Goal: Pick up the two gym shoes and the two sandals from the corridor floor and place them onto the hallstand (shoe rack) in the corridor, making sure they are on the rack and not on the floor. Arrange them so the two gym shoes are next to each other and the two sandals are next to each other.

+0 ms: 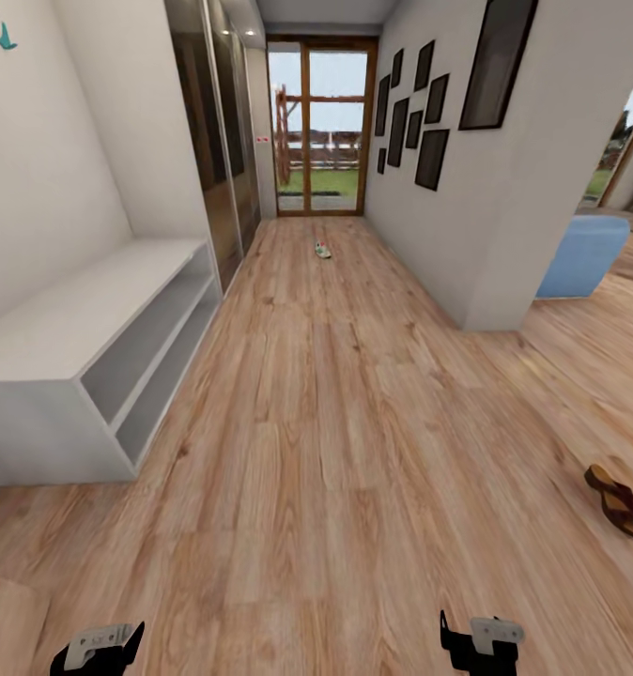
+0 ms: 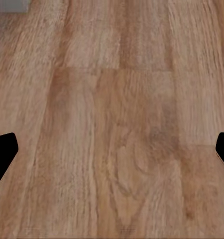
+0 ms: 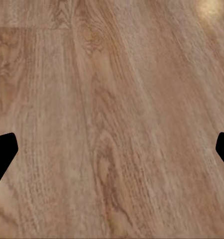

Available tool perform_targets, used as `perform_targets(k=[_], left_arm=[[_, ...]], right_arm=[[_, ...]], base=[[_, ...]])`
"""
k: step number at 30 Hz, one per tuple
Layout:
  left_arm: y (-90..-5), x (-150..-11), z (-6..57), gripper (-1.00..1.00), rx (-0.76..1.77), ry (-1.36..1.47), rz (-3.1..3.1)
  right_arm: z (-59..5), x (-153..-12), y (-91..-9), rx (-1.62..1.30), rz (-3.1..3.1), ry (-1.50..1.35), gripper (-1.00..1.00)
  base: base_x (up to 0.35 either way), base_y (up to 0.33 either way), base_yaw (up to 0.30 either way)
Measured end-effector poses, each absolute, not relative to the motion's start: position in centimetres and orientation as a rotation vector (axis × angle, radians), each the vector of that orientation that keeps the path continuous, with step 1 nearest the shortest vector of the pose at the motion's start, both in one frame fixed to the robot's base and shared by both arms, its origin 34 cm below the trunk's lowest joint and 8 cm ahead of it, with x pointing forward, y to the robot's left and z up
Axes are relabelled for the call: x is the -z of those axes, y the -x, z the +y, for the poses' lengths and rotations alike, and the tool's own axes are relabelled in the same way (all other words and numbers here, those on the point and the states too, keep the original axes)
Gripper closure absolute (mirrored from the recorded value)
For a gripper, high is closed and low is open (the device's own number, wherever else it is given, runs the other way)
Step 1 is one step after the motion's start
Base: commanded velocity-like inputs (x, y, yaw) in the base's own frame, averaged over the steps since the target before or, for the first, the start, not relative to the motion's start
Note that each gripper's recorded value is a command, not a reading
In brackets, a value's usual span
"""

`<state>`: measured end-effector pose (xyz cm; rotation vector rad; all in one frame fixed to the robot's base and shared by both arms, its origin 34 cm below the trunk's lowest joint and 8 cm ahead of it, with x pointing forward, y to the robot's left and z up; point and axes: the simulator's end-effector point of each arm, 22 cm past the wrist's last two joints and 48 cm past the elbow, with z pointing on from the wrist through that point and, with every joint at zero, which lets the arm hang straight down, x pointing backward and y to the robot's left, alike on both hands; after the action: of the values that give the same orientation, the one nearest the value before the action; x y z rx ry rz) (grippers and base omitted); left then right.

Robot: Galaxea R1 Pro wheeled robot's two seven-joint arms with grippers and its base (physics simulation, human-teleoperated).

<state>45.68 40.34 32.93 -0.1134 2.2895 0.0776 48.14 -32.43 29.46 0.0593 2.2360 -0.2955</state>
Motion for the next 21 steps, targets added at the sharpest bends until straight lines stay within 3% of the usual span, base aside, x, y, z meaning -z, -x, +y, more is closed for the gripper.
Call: perform_targets(k=[21], left_arm=[[-45.69,-32.93,40.34,-1.0,-0.078,0.113,2.289]], right_arm=[[-32.49,-29.46,-48.12,0.299,2.236,-0.062,-1.0]], base=[[0.338,0.0,0.0]])
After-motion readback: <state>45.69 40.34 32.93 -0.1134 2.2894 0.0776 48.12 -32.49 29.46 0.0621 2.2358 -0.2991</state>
